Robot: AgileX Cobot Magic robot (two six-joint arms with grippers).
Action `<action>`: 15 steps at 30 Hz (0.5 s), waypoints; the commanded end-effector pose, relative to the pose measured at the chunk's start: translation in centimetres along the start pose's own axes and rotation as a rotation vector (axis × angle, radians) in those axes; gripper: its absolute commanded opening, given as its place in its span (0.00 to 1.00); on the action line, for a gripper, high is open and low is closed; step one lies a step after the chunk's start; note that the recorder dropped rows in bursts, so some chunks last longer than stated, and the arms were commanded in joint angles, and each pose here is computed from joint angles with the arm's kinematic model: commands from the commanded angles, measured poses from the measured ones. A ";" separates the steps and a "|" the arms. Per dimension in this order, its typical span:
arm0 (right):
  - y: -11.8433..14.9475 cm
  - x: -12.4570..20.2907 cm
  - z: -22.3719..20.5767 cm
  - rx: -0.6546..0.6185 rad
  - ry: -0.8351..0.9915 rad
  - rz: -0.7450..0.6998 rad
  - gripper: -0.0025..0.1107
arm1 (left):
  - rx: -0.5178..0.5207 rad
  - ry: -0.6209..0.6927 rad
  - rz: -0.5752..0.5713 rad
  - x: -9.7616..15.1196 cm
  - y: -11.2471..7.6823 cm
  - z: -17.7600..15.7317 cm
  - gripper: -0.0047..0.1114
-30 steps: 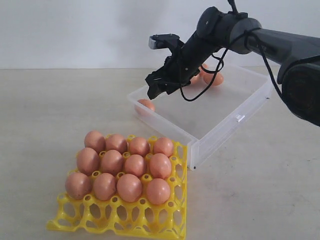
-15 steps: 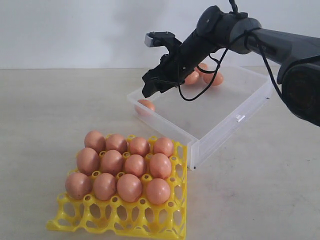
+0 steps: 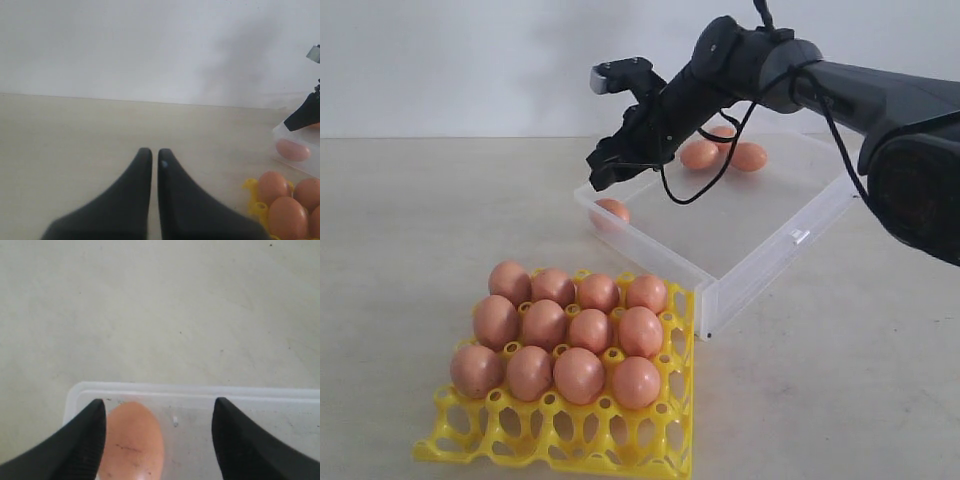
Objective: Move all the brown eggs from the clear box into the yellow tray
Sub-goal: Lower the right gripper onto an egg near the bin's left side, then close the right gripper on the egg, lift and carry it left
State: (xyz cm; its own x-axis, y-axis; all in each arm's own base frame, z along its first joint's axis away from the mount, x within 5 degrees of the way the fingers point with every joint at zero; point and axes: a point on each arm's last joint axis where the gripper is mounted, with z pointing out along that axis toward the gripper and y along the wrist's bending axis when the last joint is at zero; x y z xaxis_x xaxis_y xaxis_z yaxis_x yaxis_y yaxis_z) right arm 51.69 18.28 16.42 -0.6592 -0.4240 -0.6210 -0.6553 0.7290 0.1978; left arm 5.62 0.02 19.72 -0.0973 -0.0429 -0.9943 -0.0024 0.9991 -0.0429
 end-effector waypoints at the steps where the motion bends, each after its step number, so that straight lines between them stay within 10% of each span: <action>1: 0.1 -0.3 -0.2 0.049 0.008 -0.039 0.50 | -0.005 -0.006 -0.001 0.0 0.0 0.0 0.08; 15: -1.0 3.0 3.7 0.024 0.115 -0.011 0.48 | -0.005 -0.006 -0.001 0.0 0.0 0.0 0.08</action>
State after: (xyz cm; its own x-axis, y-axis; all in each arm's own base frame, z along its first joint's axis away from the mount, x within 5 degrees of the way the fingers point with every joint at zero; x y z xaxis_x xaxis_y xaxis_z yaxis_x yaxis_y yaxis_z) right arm 51.73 18.50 12.10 -0.6895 -0.4777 -0.5444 -0.6521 0.7366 0.1795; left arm 5.62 0.02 19.72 -0.0973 -0.0429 -0.9943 -0.0024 0.9991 -0.0429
